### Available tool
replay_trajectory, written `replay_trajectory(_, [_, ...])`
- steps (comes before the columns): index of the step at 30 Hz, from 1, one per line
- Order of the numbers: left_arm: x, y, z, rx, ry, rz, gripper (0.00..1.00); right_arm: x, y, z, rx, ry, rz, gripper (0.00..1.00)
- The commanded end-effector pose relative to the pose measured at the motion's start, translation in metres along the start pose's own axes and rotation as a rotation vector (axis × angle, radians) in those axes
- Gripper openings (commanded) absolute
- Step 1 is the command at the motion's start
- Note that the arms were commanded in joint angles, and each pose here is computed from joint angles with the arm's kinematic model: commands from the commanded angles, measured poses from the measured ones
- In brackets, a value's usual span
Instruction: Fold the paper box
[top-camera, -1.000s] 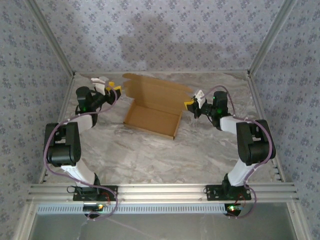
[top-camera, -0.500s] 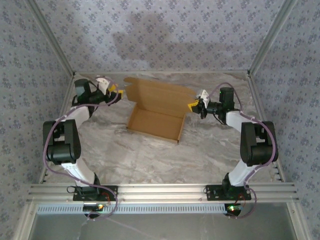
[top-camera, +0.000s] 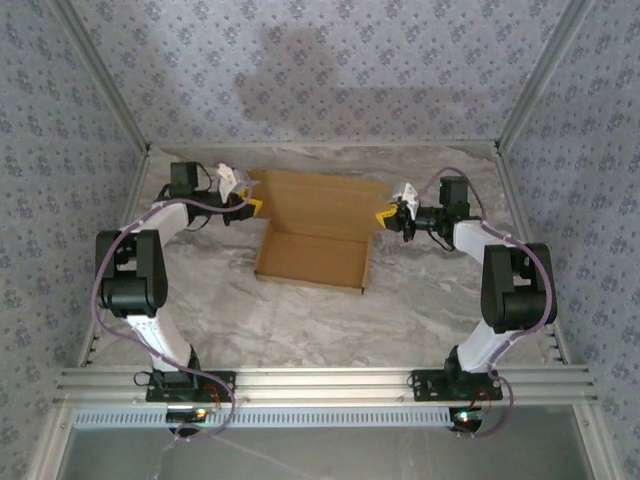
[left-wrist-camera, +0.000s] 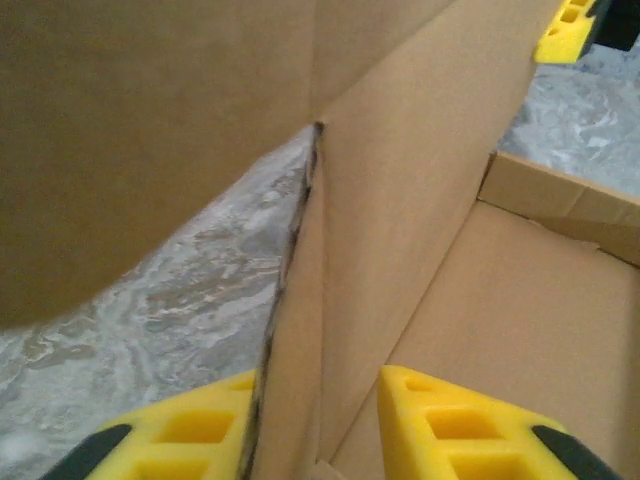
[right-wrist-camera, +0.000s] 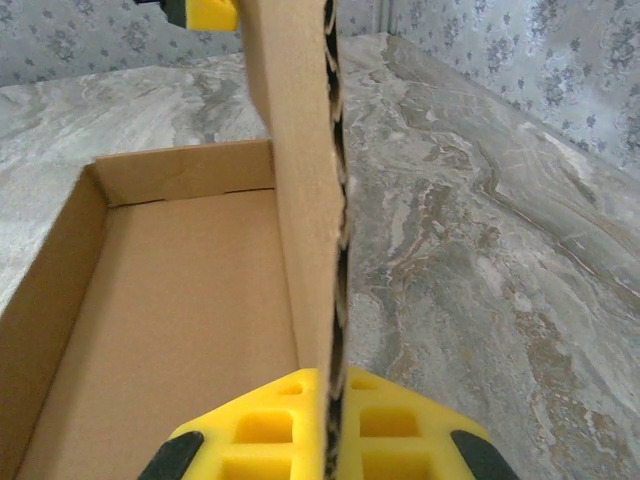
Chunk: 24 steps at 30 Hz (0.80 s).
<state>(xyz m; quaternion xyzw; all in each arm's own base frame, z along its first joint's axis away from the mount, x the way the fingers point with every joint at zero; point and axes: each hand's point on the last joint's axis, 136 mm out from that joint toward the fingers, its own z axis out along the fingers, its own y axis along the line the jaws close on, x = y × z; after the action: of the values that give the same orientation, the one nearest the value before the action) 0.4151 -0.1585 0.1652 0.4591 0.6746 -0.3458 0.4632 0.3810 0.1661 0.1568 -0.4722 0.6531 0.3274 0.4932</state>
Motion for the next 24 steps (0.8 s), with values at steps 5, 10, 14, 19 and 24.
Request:
replay_trajectory(5, [-0.006, -0.005, 0.003, -0.015, -0.024, -0.016, 0.00, -0.002, -0.030, 0.008, 0.192, 0.036, 0.072, 0.00])
replay_trajectory(10, [-0.017, 0.016, 0.017, -0.221, 0.019, -0.085, 0.00, 0.001, -0.037, 0.032, 0.331, 0.104, 0.164, 0.00])
replay_trajectory(14, [-0.019, 0.036, 0.018, -0.427, 0.031, -0.197, 0.00, 0.005, -0.051, 0.035, 0.508, 0.127, 0.260, 0.00])
replay_trajectory(19, [-0.018, 0.053, 0.011, -0.627, -0.033, -0.380, 0.00, -0.005, -0.061, 0.029, 0.701, 0.039, 0.330, 0.00])
replay_trajectory(24, [-0.016, 0.058, 0.011, -0.805, -0.053, -0.512, 0.00, -0.024, -0.066, 0.036, 0.857, 0.006, 0.333, 0.00])
